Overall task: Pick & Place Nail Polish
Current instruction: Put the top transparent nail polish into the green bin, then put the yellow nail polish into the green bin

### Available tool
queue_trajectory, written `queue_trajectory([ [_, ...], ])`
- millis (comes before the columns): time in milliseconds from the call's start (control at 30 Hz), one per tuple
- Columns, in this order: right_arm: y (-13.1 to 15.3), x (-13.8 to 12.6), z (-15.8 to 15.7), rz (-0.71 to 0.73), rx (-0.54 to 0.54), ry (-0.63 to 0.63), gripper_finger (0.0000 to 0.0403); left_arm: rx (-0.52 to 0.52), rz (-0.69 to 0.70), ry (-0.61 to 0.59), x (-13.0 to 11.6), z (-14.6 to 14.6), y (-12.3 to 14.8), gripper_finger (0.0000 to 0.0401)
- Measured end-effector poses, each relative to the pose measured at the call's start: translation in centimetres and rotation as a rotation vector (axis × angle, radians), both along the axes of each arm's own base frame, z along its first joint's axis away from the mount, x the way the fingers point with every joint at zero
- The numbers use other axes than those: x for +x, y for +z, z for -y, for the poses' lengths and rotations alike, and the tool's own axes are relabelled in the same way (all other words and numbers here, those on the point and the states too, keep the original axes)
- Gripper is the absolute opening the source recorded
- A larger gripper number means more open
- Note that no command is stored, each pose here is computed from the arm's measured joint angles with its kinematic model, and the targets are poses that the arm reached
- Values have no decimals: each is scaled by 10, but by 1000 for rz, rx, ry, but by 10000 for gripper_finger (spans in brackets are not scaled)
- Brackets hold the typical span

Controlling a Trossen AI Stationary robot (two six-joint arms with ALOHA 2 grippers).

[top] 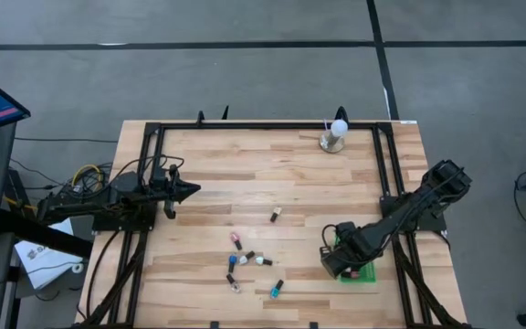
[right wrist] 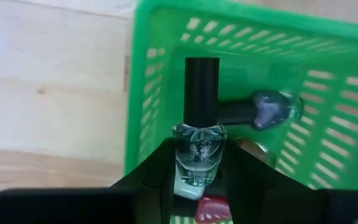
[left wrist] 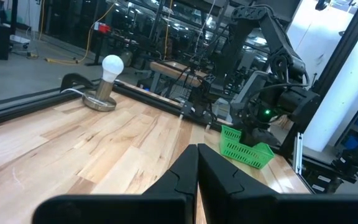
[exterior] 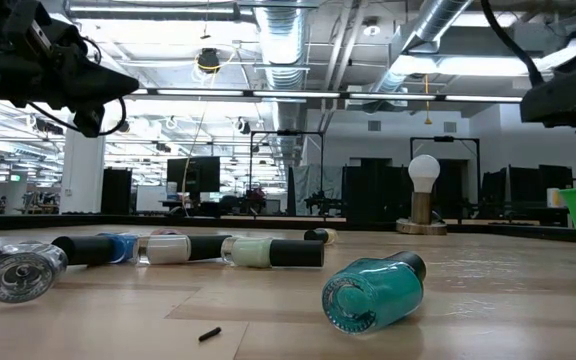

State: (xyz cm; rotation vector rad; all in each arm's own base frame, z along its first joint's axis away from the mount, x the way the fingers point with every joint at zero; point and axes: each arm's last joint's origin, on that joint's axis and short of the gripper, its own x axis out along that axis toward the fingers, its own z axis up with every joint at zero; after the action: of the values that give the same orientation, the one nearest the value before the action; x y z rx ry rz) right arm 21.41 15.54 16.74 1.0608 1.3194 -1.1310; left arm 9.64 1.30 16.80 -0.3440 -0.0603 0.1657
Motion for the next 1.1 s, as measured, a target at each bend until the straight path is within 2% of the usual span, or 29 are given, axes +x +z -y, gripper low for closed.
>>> queue_trajectory([
  [233, 0, 0, -1, 6, 4, 1, 123, 0, 0, 0, 0, 0, 0, 1],
  [567, 0, 1, -1, 9, 6, -3, 127, 0, 0, 0, 0, 0, 0, 1],
  [867, 2, 1, -1, 8, 6, 14, 181, 0, 0, 0, 0, 0, 0, 1],
  [967, 18, -1, 1, 4, 4, 32, 192, 0, 0, 0, 0, 0, 0, 1],
  [1100, 52, -5, 11, 14, -11, 33, 194, 0, 1, 0, 0, 0, 0, 1],
])
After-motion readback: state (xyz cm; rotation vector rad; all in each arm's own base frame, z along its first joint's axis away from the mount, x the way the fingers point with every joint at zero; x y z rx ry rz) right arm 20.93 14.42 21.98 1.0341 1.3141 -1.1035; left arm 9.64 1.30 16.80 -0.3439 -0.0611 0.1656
